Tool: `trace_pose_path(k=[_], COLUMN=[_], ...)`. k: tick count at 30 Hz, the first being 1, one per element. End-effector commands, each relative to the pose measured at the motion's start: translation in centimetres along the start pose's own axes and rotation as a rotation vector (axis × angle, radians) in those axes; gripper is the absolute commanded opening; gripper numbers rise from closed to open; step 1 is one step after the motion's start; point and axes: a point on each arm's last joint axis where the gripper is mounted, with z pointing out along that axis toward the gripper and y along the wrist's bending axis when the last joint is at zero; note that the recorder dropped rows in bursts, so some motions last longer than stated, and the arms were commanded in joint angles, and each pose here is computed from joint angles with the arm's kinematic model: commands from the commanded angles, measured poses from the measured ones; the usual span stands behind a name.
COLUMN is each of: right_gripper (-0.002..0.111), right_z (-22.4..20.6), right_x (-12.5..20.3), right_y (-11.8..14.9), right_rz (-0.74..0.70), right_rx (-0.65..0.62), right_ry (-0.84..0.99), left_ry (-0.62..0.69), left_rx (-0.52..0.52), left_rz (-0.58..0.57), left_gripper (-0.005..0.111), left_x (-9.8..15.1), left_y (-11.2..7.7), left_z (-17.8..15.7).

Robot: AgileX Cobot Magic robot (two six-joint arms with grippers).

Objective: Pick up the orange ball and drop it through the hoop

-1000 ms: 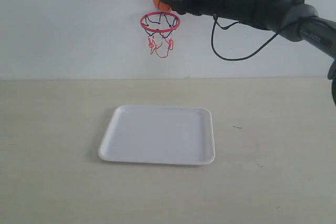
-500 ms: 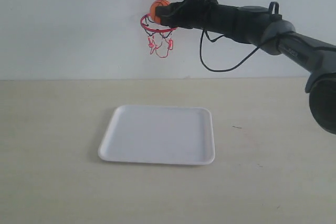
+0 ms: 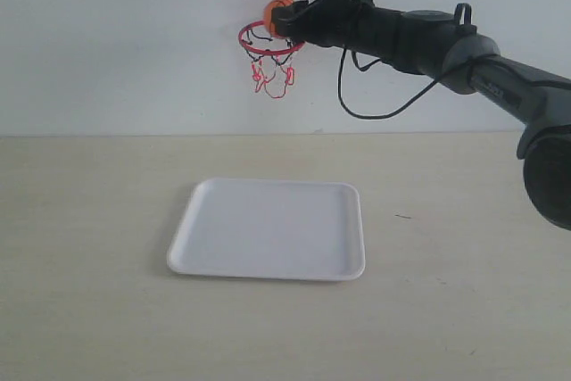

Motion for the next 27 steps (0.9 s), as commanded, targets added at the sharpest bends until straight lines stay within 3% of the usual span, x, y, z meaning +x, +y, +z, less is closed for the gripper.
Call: trace_pose_path(k=[1,8,16,18,20,21,27], right_gripper=[0.029,0.062,0.065,0.052,0.010,0.001,0.001], right_z=[-0.1,-0.1,-0.4,-0.9,-1.9,-2.6,-8.4], right_x=[-0.6,-0.6,-1.8,-3.2,-4.6,-4.9,-3.7], right_y=[-0.1,-0.1,0.5,0.4,-0.3,-1.1,-5.7], right_rz=[0.045,0.045,0.069,0.090,0.002,-0.027,0.110], right_rx=[0.026,0.026,-0.020,-0.003,0.024,0.021,-0.088], right_ry=[-0.016,-0.016,-0.029,-0.047,-0.034,0.005,0.442], left_ry=[-0.013,-0.013,-0.013,-0.013,-0.013,-0.013,-0.013], left_rx=[0.000,0.000,0.000,0.000,0.000,0.000,0.000], left_rz=[-0.006,-0.006,-0.006,-0.006,-0.006,-0.006,-0.006], left_gripper=[0.004,0.004,0.004,0.004,0.004,0.004,0.004], left_x=[-0.2,-0.2,-0.2,-0.2,-0.2,-0.2,-0.2], left_y=[0.0,0.0,0.0,0.0,0.0,0.0,0.0], left_z=[0.0,0.0,0.0,0.0,0.0,0.0,0.0])
